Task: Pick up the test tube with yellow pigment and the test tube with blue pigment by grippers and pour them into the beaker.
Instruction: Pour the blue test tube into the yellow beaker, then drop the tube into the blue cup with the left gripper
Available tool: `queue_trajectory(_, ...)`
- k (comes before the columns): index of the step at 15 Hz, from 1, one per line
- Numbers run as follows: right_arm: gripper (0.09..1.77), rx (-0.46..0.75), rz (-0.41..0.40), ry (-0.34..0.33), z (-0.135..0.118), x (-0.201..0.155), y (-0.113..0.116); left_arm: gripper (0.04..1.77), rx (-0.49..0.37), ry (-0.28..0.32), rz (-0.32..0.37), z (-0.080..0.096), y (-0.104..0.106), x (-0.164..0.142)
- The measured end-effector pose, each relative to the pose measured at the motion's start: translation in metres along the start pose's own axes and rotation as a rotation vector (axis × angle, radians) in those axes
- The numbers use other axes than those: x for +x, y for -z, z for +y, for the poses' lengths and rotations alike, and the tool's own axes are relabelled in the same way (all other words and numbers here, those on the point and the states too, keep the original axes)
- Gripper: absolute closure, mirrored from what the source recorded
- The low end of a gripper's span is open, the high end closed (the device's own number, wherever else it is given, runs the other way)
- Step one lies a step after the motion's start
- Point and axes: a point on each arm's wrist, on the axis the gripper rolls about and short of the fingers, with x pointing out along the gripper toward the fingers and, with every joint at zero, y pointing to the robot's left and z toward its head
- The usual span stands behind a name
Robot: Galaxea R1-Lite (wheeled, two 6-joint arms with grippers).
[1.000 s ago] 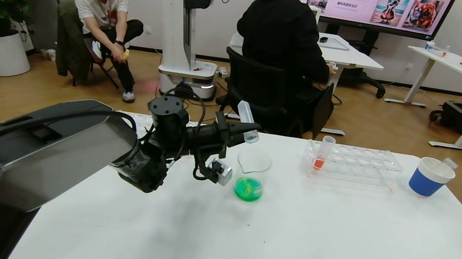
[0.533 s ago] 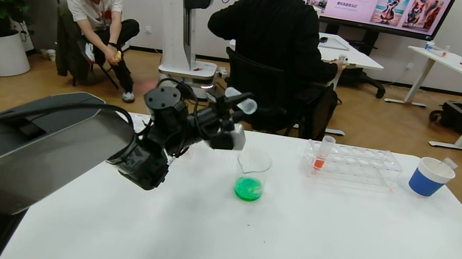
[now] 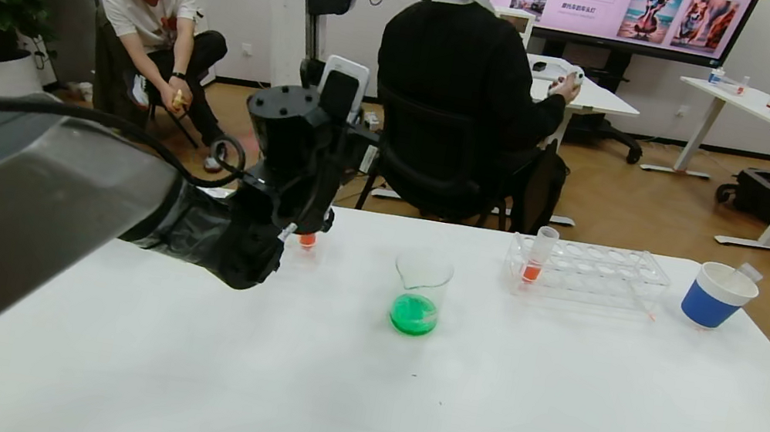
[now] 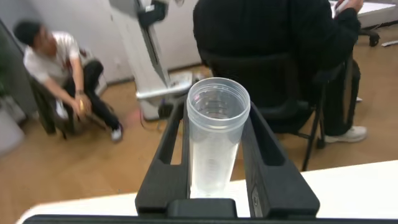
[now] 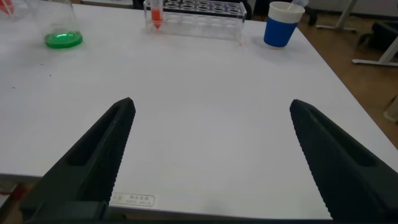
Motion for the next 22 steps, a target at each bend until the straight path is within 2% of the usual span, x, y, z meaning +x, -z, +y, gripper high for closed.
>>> queue_trajectory(2, 0.12, 0.000, 0.000, 0.000, 0.000, 0.000, 0.000, 1.31, -0.128, -0.039, 0.135, 0.008, -0.006, -0.006)
queue_trajectory(3, 0.12, 0.000, 0.000, 0.000, 0.000, 0.000, 0.000, 1.31, -0.189, -0.053, 0.168, 0.011, -0.010, -0.009)
queue_trajectory(4, 0.12, 0.000, 0.000, 0.000, 0.000, 0.000, 0.000, 1.31, -0.223, -0.063, 0.169, 0.014, -0.017, -0.011)
queue_trajectory(7, 0.12, 0.000, 0.000, 0.000, 0.000, 0.000, 0.000, 1.31, -0.254, -0.087, 0.146, 0.028, -0.028, -0.011)
queue_trajectory(9, 0.12, 0.000, 0.000, 0.000, 0.000, 0.000, 0.000, 1.31, -0.246, -0.122, 0.142, 0.047, -0.029, -0.006)
queue_trajectory(11, 0.12, 0.000, 0.000, 0.000, 0.000, 0.000, 0.000, 1.31, -0.211, -0.168, 0.158, 0.079, -0.022, 0.004)
queue_trajectory(14, 0.12, 0.000, 0.000, 0.000, 0.000, 0.000, 0.000, 1.31, -0.160, -0.186, 0.193, 0.145, 0.000, 0.011)
queue_trajectory(17, 0.12, 0.000, 0.000, 0.000, 0.000, 0.000, 0.000, 1.31, -0.139, -0.266, 0.200, 0.206, 0.019, 0.008)
queue_trajectory(19, 0.12, 0.000, 0.000, 0.000, 0.000, 0.000, 0.000, 1.31, -0.129, -0.297, 0.224, 0.233, 0.033, 0.005)
queue_trajectory(22, 0.12, 0.000, 0.000, 0.000, 0.000, 0.000, 0.000, 1.31, -0.126, -0.345, 0.206, 0.252, 0.052, 0.009)
